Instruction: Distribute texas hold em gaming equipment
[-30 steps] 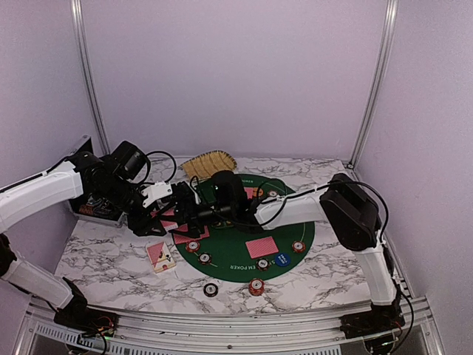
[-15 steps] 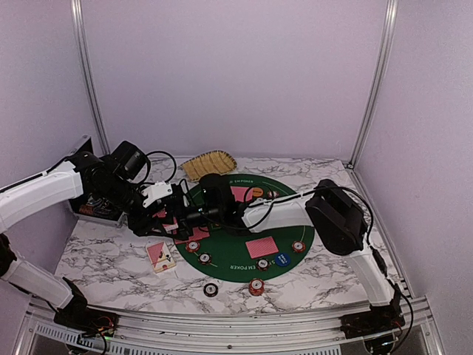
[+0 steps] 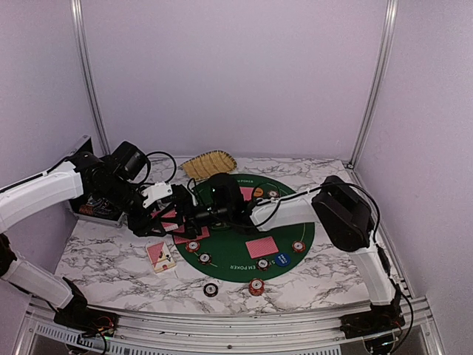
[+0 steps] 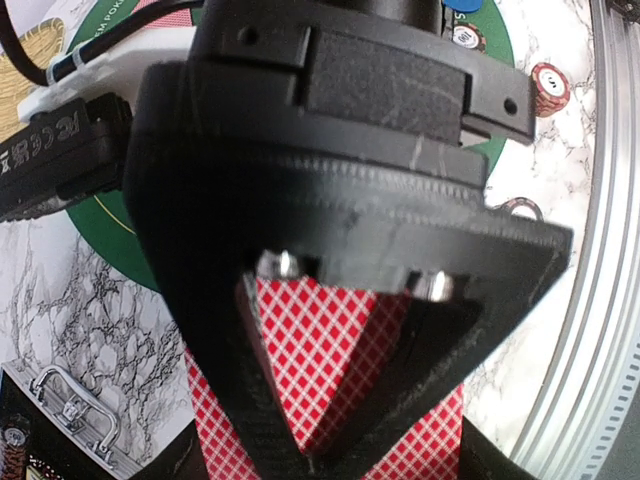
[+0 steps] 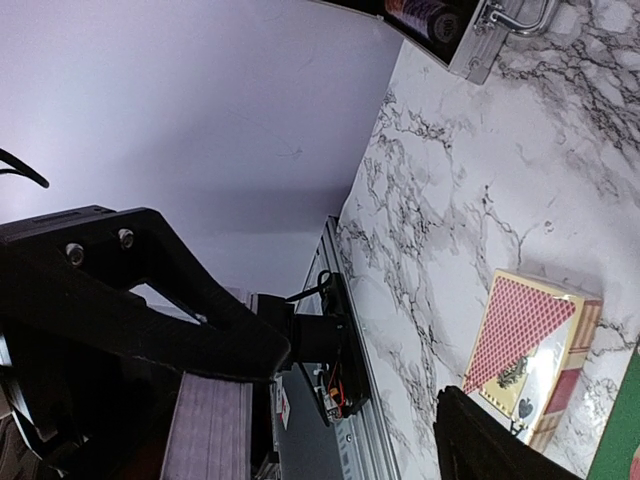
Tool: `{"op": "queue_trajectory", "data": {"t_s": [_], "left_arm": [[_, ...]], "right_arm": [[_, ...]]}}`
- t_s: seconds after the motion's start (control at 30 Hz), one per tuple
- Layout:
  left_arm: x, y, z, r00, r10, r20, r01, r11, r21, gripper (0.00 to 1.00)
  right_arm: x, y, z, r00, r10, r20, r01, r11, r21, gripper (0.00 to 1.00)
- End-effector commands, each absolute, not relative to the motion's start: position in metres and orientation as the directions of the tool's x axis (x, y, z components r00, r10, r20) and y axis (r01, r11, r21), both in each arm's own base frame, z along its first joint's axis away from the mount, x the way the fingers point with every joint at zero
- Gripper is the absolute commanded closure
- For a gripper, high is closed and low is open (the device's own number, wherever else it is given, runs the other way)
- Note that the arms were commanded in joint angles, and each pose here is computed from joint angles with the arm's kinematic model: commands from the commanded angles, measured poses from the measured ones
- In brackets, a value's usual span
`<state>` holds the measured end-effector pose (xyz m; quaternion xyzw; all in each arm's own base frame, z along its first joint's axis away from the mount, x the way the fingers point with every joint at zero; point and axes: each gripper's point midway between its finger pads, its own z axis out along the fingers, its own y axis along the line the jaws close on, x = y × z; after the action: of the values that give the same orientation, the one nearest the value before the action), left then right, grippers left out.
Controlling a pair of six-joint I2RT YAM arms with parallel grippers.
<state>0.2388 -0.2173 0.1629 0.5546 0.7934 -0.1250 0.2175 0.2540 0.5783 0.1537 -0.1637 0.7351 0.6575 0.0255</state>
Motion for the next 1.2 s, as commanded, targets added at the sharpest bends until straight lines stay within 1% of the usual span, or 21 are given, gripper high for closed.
{"op": "queue_trajectory", "data": {"t_s": [0.0,0.33,0.47,0.57,0.67,0.83,1.07,1.17], "left_arm": [[0.242,-0.221,0.176,-0.277,0.805,-0.524,0.932,0.358,0.057,1.0],[0.242,-0.22,0.175,-0.279,0.807,-0.52,0.931,0.36,0.059,1.0],[0.242,-0.22,0.174,-0.278,0.808,-0.52,0.931,0.359,0.059,1.0],[0.242,-0.219,0.174,-0.279,0.808,-0.518,0.931,0.359,0.059,1.0],[0.242,-0.219,0.174,-0.28,0.808,-0.518,0.931,0.36,0.059,1.0],[0.242,-0.219,0.175,-0.279,0.808,-0.52,0.931,0.361,0.061,1.0],[0.241,-0.218,0.174,-0.281,0.808,-0.518,0.93,0.363,0.062,1.0],[0.241,-0.218,0.175,-0.281,0.807,-0.519,0.93,0.363,0.061,1.0]], "right_arm": [[0.266,0.564,0.156,-0.951,-0.179,-0.254,-0.276,0.113,0.954,0.21],[0.266,0.549,0.168,-0.948,-0.172,-0.267,-0.288,0.109,0.951,0.39],[0.266,0.54,0.179,-0.946,-0.154,-0.286,-0.302,0.096,0.948,0.43],[0.265,0.536,0.186,-0.943,-0.151,-0.295,-0.311,0.093,0.946,0.49],[0.265,0.535,0.193,-0.942,-0.149,-0.301,-0.316,0.09,0.945,0.6],[0.265,0.531,0.198,-0.939,-0.152,-0.31,-0.326,0.098,0.94,0.72],[0.266,0.52,0.201,-0.935,-0.154,-0.319,-0.339,0.129,0.932,0.86],[0.269,0.512,0.204,-0.934,-0.148,-0.325,-0.345,0.144,0.928,0.89]]}}
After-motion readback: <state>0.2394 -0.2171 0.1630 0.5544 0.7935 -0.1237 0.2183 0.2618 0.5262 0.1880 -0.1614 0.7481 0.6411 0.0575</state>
